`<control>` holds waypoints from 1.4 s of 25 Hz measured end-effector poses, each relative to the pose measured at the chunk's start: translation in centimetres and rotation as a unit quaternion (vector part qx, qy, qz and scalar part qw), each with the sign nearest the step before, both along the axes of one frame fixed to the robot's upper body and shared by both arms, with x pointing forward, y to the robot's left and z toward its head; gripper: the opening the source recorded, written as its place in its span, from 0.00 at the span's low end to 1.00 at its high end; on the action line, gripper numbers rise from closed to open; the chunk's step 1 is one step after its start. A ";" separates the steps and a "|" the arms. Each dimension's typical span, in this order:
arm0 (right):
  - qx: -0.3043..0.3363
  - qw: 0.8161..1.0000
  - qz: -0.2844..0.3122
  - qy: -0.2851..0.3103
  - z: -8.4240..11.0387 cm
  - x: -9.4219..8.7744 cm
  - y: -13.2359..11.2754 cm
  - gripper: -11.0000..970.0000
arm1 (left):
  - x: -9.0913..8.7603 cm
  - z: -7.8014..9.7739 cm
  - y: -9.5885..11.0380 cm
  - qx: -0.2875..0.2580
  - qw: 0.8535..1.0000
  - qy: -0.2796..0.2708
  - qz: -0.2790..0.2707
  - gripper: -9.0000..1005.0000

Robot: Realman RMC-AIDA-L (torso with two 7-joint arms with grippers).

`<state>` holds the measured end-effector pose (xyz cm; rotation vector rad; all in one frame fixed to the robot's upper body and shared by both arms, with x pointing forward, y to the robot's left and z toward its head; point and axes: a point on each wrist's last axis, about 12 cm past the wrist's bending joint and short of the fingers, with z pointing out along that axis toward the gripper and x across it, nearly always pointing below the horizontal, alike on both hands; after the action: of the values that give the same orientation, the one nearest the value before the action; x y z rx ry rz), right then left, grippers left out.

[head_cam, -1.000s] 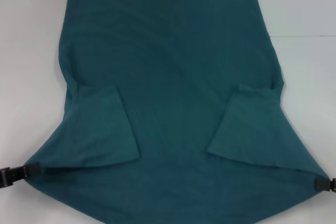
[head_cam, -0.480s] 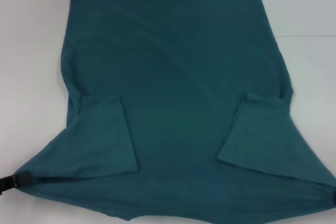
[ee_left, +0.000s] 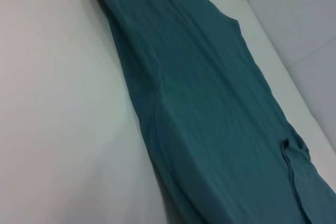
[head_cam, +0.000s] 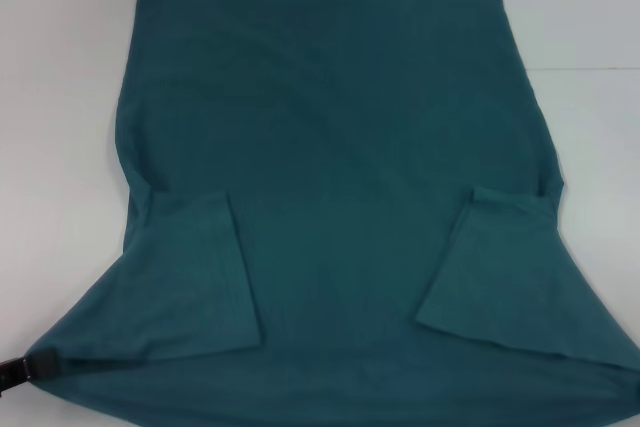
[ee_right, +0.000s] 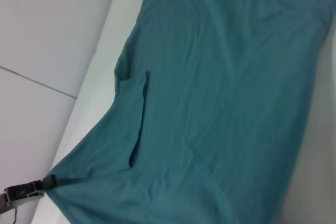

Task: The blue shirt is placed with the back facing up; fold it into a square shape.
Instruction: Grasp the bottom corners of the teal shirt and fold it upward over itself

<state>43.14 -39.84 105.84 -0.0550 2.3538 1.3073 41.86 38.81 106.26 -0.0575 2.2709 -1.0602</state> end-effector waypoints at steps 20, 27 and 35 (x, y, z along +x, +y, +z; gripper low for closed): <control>-0.001 0.999 -0.023 -0.032 1.5 1.1 -1.5 0.05 | 1.9 0.7 -1.3 -0.027 0.999 -0.025 -0.036 0.03; -0.022 0.996 -0.038 -0.082 3.6 6.1 -1.1 0.05 | 9.0 3.1 -2.4 -0.040 0.994 -0.102 -0.019 0.03; -0.051 0.984 -0.093 -0.144 5.4 12.3 0.4 0.05 | 16.2 5.2 -4.1 -0.043 0.985 -0.162 0.051 0.03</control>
<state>55.40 -39.48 111.26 -0.0510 2.1216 1.0153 58.10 34.75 111.51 -0.0330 1.9105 -1.0325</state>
